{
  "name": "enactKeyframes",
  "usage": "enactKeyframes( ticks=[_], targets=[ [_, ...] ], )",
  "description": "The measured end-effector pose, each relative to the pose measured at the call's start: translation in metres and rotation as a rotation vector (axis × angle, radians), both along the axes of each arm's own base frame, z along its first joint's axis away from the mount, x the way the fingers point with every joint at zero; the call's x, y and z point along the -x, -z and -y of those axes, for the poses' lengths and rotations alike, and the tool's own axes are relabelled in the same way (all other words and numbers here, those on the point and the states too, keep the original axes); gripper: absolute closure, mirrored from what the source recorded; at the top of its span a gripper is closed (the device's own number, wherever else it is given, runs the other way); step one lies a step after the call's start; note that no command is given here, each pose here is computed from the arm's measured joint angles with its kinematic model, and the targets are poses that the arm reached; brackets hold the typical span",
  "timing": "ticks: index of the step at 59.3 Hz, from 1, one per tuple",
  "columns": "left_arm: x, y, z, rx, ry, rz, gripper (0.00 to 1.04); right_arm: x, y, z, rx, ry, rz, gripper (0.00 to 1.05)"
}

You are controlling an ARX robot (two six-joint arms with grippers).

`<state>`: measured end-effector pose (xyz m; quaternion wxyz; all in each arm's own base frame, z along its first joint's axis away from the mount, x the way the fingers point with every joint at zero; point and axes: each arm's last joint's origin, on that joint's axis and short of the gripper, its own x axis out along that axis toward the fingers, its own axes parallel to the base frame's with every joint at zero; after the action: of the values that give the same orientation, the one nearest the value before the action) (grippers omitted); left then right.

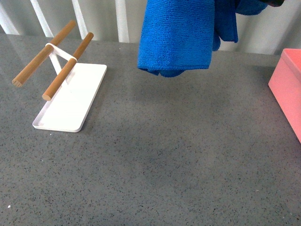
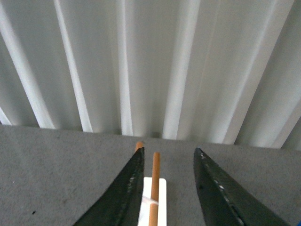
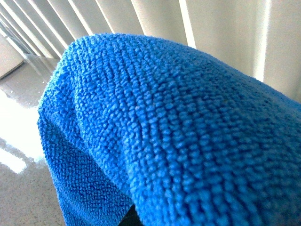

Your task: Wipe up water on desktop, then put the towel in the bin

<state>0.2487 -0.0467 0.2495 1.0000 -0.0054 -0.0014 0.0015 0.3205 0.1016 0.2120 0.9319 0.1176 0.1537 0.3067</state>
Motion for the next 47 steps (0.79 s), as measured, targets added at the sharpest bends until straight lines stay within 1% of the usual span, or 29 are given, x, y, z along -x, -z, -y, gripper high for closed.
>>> enactKeyframes(
  ticks=[9, 10, 35, 37, 40, 47],
  targets=[
    [0.024, 0.021, -0.012, -0.004, 0.014, -0.011, 1.0, 0.001, -0.001, 0.0, 0.006, -0.002, 0.003, 1.01],
    [0.025, 0.022, -0.013, -0.003, 0.013, -0.011, 1.02, 0.001, -0.001, 0.0, 0.006, -0.002, 0.002, 1.01],
    [0.079, 0.058, -0.036, -0.006, 0.011, -0.008, 1.01, 0.003, 0.002, -0.002, 0.053, 0.0, -0.009, 1.01],
    [0.082, 0.06, -0.04, -0.007, 0.028, -0.009, 1.01, 0.003, 0.002, -0.002, 0.056, 0.001, -0.01, 1.01],
    [0.087, 0.063, -0.045, -0.006, 0.011, -0.009, 1.01, 0.003, 0.002, -0.002, 0.057, 0.0, -0.012, 1.01],
    [0.096, 0.068, -0.047, -0.006, 0.0, -0.009, 1.01, 0.003, 0.003, -0.003, 0.059, -0.002, -0.017, 1.01]
  ],
)
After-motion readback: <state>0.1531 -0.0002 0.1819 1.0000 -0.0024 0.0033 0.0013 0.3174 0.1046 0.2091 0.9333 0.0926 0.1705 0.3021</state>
